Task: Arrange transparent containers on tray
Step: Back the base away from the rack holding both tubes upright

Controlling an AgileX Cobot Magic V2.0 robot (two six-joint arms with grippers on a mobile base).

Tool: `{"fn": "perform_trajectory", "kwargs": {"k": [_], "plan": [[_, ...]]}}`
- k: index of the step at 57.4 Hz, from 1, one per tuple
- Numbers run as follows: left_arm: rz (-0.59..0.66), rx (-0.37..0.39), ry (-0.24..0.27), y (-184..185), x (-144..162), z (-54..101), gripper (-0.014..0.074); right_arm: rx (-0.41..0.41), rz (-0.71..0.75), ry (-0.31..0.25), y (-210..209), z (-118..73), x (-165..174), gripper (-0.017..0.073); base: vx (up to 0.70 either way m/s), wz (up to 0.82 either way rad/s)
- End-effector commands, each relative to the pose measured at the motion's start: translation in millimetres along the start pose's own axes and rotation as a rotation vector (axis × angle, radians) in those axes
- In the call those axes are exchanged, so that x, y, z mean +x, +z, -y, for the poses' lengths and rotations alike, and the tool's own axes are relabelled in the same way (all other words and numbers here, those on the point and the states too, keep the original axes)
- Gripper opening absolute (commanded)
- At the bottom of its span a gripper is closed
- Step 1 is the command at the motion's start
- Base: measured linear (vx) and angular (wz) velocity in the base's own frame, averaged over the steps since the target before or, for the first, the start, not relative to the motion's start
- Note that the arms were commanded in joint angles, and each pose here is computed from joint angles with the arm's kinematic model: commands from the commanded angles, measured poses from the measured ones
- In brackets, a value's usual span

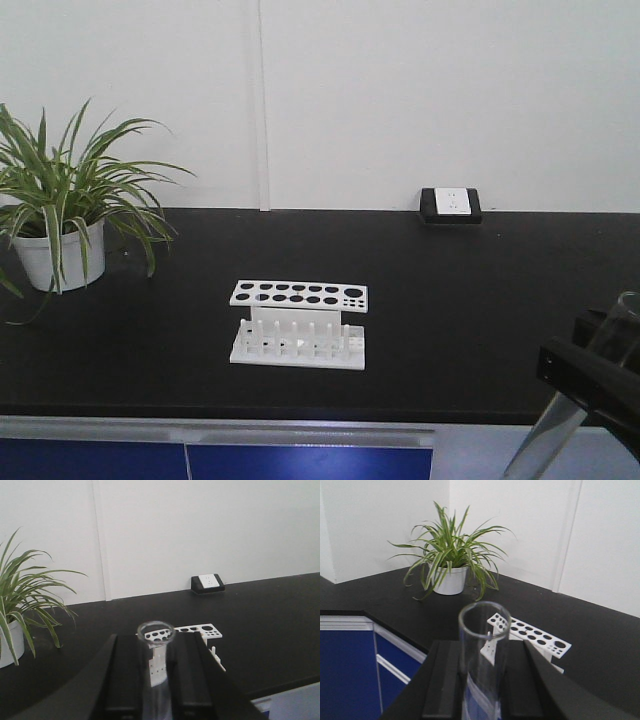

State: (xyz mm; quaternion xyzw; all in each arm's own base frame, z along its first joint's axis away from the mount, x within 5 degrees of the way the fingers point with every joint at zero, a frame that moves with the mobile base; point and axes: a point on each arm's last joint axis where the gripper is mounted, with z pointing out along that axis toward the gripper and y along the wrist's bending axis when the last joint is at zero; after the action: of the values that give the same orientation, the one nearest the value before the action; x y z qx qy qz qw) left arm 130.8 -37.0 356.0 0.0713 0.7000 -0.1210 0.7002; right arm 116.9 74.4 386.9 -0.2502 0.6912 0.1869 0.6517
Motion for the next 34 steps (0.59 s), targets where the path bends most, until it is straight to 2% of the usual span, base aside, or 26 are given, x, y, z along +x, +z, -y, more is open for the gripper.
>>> {"fn": "perform_trajectory", "kwargs": {"k": [1,34], "plan": [[0.118,0.036,-0.016,-3.0,-20.3,4.1,0.0111,0.054,0.089,0.000,-3.3,5.2,-14.8,0.0082,-0.34,0.05],[0.118,0.036,-0.016,-3.0,-20.3,4.1,0.0111,0.054,0.089,0.000,-3.3,5.2,-14.8,0.0082,-0.35,0.07]]}}
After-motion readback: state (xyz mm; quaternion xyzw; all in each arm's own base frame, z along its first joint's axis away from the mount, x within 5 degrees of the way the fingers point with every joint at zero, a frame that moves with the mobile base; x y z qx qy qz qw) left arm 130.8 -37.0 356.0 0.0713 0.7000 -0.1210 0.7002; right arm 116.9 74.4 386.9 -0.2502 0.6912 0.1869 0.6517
